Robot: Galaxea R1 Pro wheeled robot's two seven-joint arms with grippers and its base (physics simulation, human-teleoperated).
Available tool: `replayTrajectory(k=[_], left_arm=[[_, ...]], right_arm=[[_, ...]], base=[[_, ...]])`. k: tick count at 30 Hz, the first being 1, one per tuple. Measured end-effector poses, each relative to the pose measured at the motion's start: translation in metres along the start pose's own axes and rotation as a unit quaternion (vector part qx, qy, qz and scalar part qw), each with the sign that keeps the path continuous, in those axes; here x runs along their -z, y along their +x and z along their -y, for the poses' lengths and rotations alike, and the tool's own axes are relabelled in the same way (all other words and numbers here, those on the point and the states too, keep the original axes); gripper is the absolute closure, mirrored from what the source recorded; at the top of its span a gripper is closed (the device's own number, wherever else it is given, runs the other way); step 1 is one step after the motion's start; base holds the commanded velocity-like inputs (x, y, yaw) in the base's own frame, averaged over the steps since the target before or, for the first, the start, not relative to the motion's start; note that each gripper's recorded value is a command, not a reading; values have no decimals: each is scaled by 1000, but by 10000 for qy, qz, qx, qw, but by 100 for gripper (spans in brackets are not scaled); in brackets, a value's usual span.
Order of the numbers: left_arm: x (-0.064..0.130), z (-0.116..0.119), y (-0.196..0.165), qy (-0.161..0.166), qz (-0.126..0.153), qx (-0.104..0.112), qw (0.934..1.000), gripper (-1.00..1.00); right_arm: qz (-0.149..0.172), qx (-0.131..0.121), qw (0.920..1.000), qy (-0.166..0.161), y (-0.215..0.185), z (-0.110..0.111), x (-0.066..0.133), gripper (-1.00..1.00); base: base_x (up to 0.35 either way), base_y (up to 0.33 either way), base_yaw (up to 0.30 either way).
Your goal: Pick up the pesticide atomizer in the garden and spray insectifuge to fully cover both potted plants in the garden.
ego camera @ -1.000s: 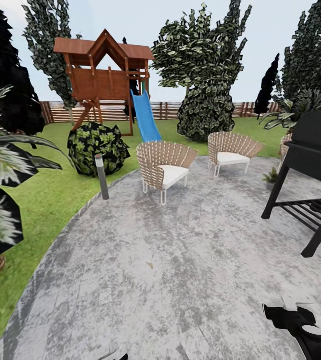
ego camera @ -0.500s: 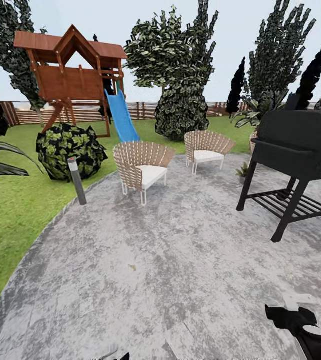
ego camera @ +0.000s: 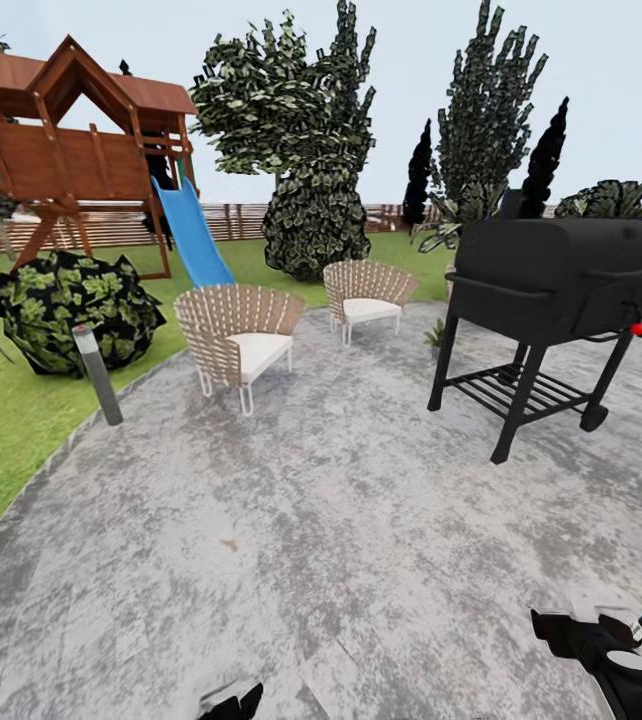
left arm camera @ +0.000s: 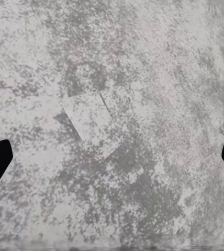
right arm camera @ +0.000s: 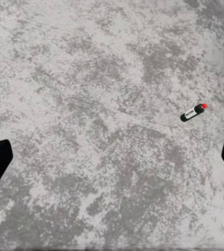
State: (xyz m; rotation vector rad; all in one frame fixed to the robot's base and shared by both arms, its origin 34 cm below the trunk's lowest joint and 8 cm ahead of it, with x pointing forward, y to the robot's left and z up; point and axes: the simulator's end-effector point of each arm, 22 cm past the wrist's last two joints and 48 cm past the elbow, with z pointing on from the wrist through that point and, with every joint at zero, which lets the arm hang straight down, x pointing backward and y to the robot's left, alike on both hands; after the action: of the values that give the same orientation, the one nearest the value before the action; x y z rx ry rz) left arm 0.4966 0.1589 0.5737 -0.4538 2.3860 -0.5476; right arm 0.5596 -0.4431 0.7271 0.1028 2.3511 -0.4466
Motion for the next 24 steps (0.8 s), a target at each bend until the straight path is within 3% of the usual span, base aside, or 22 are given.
replayTrajectory(k=[3,7,9,13,17,21,24], left_arm=[[-1,9,1,98,-28,-112,9999,-100],[-6,41,25,233,-325,-674,9969,-100],[-7,46,31,165,-379,-803,9959,-100],[-7,52,25,142,-310,-594,9976,-100],[-6,76,-2,389,-281,-317,9983,-100],[-8,131,-57,823,-691,-505,9929,-100],[-9,162,-104,947,-626,-719,9909,-100]], right_arm=[[-5,-4,10000,6,0,1,0,-100],[-6,-5,10000,8,0,1,0,-100],[-8,-5,10000,8,0,1,0,-100],[-3,-6,10000,11,0,1,0,-100],[-94,-25,9999,70,3,8,0,-100],[-361,-36,9992,149,0,19,-2,-100],[-494,-110,9986,177,-16,21,-4,-100]], base=[[0,0,-296],[0,0,-296],[0,0,-296],[0,0,-296],[0,0,-296],[0,0,-296],[0,0,-296]])
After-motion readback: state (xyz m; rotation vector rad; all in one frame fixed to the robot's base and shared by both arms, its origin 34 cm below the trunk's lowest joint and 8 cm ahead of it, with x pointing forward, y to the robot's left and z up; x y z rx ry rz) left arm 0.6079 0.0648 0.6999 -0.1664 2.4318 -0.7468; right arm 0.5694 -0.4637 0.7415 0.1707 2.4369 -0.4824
